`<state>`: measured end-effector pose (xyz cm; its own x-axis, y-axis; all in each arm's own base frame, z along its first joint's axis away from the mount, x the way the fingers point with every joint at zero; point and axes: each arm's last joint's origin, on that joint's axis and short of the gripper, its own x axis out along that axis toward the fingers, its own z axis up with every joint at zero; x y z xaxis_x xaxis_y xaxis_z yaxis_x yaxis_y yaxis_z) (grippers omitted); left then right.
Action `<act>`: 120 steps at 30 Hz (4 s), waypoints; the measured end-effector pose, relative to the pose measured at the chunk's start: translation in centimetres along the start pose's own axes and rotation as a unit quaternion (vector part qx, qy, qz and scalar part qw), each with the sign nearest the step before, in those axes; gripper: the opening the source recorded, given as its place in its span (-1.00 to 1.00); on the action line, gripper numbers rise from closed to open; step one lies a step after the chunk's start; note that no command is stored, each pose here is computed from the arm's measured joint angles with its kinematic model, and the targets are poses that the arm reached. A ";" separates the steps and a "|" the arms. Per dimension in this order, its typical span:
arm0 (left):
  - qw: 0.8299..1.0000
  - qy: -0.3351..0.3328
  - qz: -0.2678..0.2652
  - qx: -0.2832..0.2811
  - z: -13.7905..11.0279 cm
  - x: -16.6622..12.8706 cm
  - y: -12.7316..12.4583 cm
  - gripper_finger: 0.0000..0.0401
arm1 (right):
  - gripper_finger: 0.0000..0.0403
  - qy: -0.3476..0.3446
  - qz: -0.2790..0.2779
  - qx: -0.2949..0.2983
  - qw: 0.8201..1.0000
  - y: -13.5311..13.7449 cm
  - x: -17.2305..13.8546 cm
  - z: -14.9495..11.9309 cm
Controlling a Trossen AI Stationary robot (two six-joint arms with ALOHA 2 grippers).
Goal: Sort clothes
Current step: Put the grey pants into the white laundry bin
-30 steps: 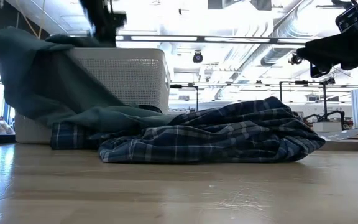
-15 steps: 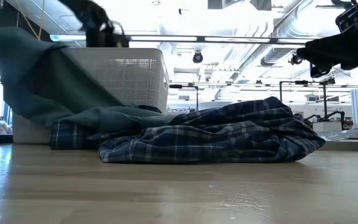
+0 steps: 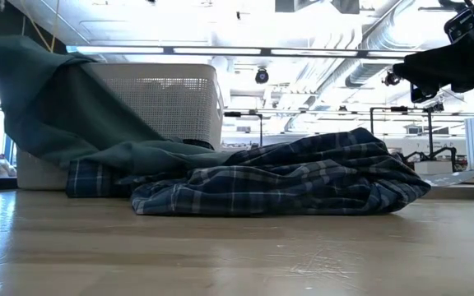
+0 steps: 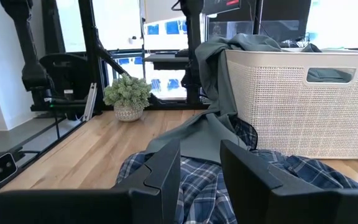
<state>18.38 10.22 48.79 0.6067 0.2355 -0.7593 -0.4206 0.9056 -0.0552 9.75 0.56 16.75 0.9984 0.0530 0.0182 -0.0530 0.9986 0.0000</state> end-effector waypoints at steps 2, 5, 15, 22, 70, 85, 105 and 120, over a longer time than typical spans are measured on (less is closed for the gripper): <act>0.996 0.024 -0.046 0.068 -0.9 -0.2 -2.8 -0.17 | -0.44 0.000 0.000 0.000 1.000 0.0 0.0 0.0; 0.980 0.059 -0.111 0.156 -2.1 0.7 -7.2 -0.19 | -0.44 0.000 0.000 0.000 1.000 0.0 0.0 0.0; 0.922 0.191 -0.143 0.304 -7.5 12.9 -16.9 -0.20 | -0.44 0.000 0.000 0.000 1.000 0.0 0.0 0.0; 0.875 0.278 -0.046 0.393 -11.9 22.1 -17.6 -0.20 | -0.44 0.000 0.000 0.000 1.000 0.0 0.0 0.0; 0.970 -0.108 0.192 0.105 2.8 -3.2 3.5 -1.00 | -0.44 0.000 0.000 0.000 1.000 0.0 0.0 0.0; 0.945 0.324 0.051 -0.017 -12.8 20.8 13.9 -1.00 | -0.44 0.000 0.000 0.000 1.000 0.0 0.0 0.0; 0.956 0.153 0.194 -0.159 -1.2 7.6 11.7 -0.39 | -0.44 0.000 0.000 0.000 1.000 0.0 0.0 0.0; 0.943 0.211 -0.051 -0.253 -6.1 6.8 -0.1 -0.77 | -0.44 0.000 0.000 0.000 1.000 0.0 0.0 0.0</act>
<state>18.41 9.61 39.69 0.3842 -0.1023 -0.9175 -0.7074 0.6060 -0.3638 9.74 0.56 16.76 0.9984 0.0526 0.0188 -0.0526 0.9986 0.0003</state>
